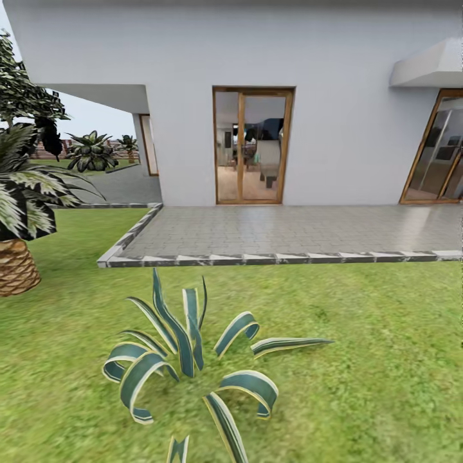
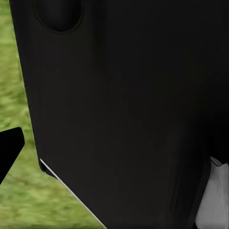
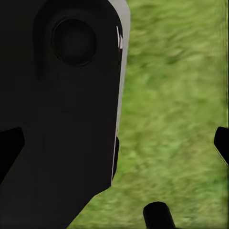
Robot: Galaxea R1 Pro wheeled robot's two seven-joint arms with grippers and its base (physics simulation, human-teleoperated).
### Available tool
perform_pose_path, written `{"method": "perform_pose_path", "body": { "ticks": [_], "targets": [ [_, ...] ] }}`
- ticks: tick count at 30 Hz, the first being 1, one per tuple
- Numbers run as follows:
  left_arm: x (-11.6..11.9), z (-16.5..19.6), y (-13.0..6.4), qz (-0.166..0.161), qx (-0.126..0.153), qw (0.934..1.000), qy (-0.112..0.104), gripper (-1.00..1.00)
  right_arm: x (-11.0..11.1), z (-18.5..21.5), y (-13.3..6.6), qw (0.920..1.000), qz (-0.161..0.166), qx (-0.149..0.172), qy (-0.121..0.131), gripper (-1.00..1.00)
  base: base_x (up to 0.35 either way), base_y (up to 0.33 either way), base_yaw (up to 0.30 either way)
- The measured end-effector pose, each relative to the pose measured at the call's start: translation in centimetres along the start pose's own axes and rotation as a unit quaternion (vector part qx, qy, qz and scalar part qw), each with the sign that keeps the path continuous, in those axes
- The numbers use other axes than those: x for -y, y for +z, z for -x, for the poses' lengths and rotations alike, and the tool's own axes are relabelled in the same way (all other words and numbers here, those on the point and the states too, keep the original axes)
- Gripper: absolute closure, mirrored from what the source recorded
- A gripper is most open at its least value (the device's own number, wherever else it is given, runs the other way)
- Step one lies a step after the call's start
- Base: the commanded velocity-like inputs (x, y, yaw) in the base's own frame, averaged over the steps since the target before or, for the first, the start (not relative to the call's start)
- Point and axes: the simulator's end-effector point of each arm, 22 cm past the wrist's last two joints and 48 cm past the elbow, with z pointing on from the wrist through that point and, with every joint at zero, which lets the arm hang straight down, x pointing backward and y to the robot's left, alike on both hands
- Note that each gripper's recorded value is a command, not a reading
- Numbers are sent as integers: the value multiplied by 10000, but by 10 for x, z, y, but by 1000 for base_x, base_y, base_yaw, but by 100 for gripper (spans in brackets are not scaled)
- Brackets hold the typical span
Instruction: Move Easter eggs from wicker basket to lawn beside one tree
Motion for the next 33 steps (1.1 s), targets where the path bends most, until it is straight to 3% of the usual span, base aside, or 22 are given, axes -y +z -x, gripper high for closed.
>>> {"method": "perform_pose_path", "body": {
  "ticks": [26, 33],
  "targets": [
    [0, 0, 0, 2, 2, 10000, 0, -100, 0, 0, 0, 10000, -3, 2, 2, -100, 0, -339, 1],
    [0, 0, 0, 0, 1, 10000, -1, -100, -1, -1, 0, 10000, 4, -10, 6, -100, 0, -339, 203]
  ]
}}
